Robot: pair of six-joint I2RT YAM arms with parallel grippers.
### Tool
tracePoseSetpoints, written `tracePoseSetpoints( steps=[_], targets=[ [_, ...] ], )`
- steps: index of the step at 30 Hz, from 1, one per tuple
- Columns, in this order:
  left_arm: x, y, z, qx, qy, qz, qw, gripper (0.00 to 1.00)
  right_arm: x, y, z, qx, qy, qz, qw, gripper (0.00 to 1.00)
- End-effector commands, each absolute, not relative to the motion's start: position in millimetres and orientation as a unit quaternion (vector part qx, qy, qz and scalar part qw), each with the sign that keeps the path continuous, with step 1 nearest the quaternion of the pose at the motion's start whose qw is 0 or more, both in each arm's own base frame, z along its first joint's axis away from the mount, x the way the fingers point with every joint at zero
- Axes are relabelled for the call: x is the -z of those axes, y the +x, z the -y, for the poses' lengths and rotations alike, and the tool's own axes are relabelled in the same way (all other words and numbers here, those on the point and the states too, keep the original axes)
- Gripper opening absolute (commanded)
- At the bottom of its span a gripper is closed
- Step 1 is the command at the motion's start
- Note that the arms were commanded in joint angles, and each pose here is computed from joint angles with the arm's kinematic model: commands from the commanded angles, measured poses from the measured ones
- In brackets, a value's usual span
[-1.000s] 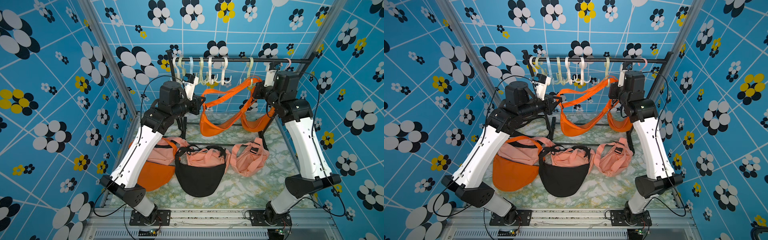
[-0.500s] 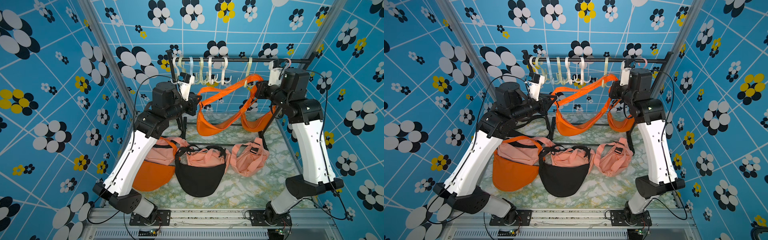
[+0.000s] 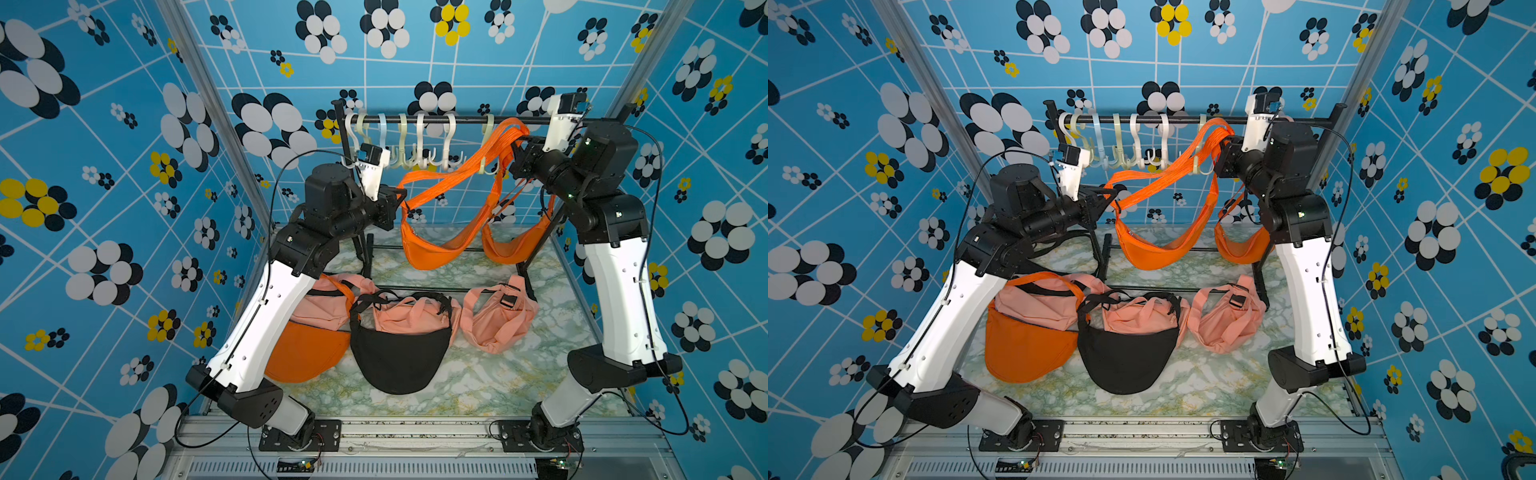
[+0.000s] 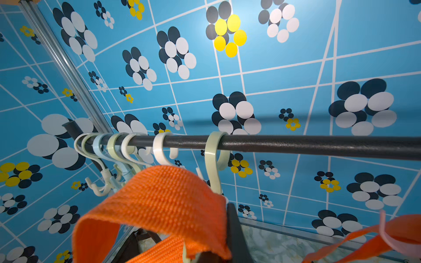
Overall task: Take the bag off the hook
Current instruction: Pick up the bag from the hook.
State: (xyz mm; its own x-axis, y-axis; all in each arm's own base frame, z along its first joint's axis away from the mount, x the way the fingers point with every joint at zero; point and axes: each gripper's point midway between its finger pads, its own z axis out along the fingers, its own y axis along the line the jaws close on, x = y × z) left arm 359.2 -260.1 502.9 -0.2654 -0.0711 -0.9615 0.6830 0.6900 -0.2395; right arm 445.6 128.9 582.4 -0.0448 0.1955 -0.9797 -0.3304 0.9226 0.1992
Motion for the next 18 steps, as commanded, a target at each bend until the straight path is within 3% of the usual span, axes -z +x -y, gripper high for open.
tracePoseSetpoints(
  steps=[1,6,18],
  targets=[
    [-497,365,274,0.356,0.214,-0.721,0.555,0.00,-606,451,-131,-0.205,-0.044,-0.667,0.715,0.00],
    [-491,369,277,0.357,0.213,-0.725,0.549,0.00,-624,440,-135,-0.231,-0.048,-0.645,0.727,0.00],
    [-492,381,259,0.334,0.192,-0.730,0.564,0.00,-651,362,-172,-0.353,-0.132,-0.601,0.705,0.00]
  ],
)
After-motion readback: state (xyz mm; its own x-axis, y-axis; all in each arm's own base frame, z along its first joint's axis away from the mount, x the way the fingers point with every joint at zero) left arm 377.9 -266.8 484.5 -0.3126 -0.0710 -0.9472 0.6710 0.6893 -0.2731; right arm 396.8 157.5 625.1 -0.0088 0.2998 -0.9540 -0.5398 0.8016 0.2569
